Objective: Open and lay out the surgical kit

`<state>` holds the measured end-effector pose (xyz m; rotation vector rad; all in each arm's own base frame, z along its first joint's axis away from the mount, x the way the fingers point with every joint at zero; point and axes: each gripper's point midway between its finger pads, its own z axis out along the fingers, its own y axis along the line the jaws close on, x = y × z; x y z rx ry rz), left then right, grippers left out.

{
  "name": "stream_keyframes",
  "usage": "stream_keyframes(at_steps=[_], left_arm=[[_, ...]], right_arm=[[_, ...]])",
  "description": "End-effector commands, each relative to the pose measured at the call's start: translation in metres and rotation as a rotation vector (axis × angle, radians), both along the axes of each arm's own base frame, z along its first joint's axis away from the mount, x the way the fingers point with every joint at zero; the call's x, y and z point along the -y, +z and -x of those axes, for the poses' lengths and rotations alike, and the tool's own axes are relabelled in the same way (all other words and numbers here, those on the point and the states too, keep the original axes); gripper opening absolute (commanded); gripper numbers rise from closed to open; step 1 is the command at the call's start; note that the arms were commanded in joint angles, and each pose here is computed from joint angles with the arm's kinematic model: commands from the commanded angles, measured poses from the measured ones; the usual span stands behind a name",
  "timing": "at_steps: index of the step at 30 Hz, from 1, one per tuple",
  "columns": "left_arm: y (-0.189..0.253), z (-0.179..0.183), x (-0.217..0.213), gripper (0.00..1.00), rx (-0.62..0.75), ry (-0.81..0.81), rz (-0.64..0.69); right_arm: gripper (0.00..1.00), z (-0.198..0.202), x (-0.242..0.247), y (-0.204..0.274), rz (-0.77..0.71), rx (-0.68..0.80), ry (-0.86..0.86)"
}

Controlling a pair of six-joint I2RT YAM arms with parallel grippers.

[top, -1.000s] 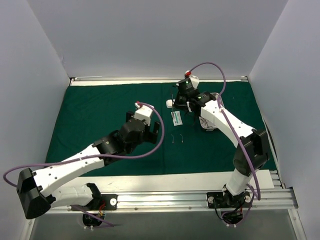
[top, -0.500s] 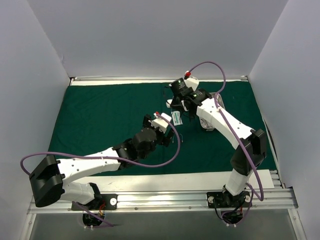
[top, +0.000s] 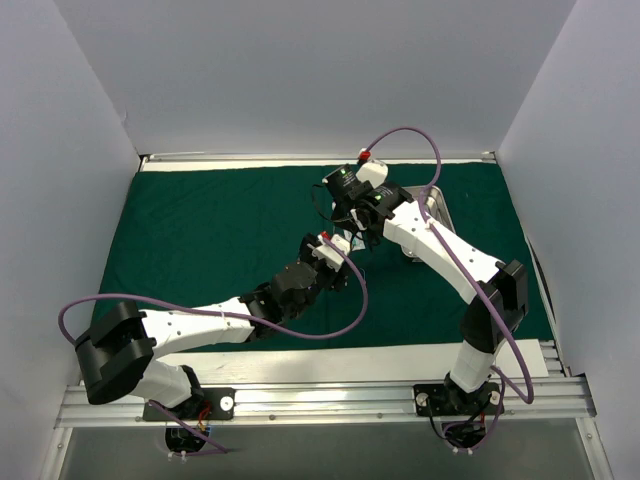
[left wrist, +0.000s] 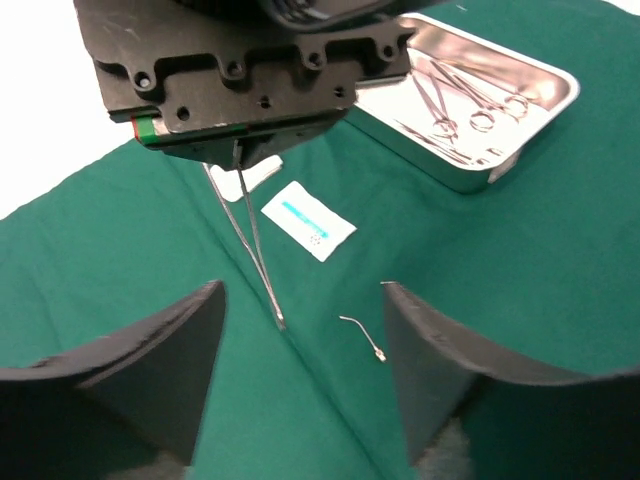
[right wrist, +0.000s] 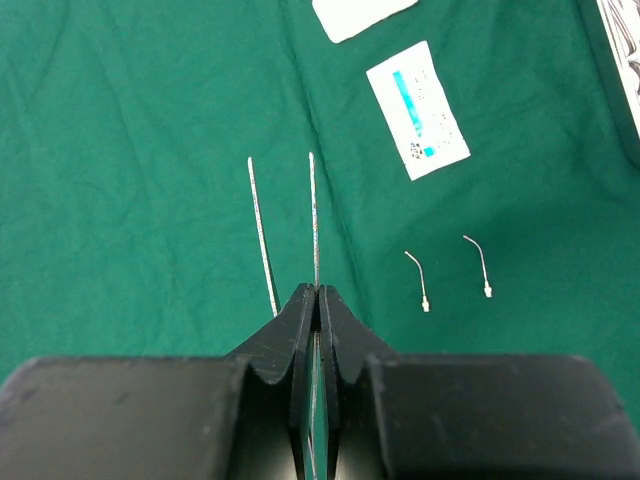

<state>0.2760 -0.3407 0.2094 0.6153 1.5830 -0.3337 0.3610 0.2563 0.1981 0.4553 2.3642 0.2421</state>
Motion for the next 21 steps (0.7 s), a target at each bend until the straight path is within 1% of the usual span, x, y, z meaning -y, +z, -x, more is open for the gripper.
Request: stream_keyframes(at_steps=[1,4,5,6,8,11,12,13,17,18,20,21], left_arm=[[0.021,-0.01,0.0,0.7,0.079,0.055,0.076],[0.018,-0.016,-0.002,0.63,0.091,0.093,0.062],[0.018,-0.017,-0.003,0.6,0.093,0.1,0.063],[0.019,-0.018,-0.003,0.53,0.1,0.104,0.07],[0.019,-0.019,-0.002,0.47,0.104,0.101,0.065],[0.014,-0.02,-0.002,0.44,0.099,0.108,0.052],[0.013,-0.02,-0.002,0.41,0.096,0.108,0.052],[0.012,-0.02,-0.003,0.33,0.094,0.11,0.052],[0.011,-0.019,-0.004,0.18,0.093,0.113,0.049],[0.011,-0.019,-0.004,0.17,0.093,0.111,0.048],[0.01,-0.018,-0.004,0.1,0.091,0.108,0.048],[0.009,-0.018,-0.004,0.08,0.091,0.108,0.045]], right_arm=[[0.0,-0.003,0.004,0.006,0.026,0.022,-0.045],[0.0,-0.002,0.002,0.008,0.024,0.025,-0.037],[0.0,-0.001,0.001,0.009,0.024,0.027,-0.035],[0.0,-0.001,0.002,0.009,0.028,0.03,-0.036],[0.0,0.0,0.001,0.009,0.032,0.031,-0.034],[0.0,0.001,0.0,0.01,0.03,0.034,-0.031],[0.0,0.0,-0.001,0.01,0.029,0.033,-0.03],[0.0,0.001,-0.001,0.01,0.029,0.034,-0.03],[0.0,0.001,-0.003,0.011,0.03,0.037,-0.028],[0.0,0.002,-0.004,0.01,0.029,0.035,-0.027],[0.0,0.002,-0.005,0.01,0.029,0.035,-0.025],[0.0,0.002,-0.005,0.01,0.025,0.037,-0.026]])
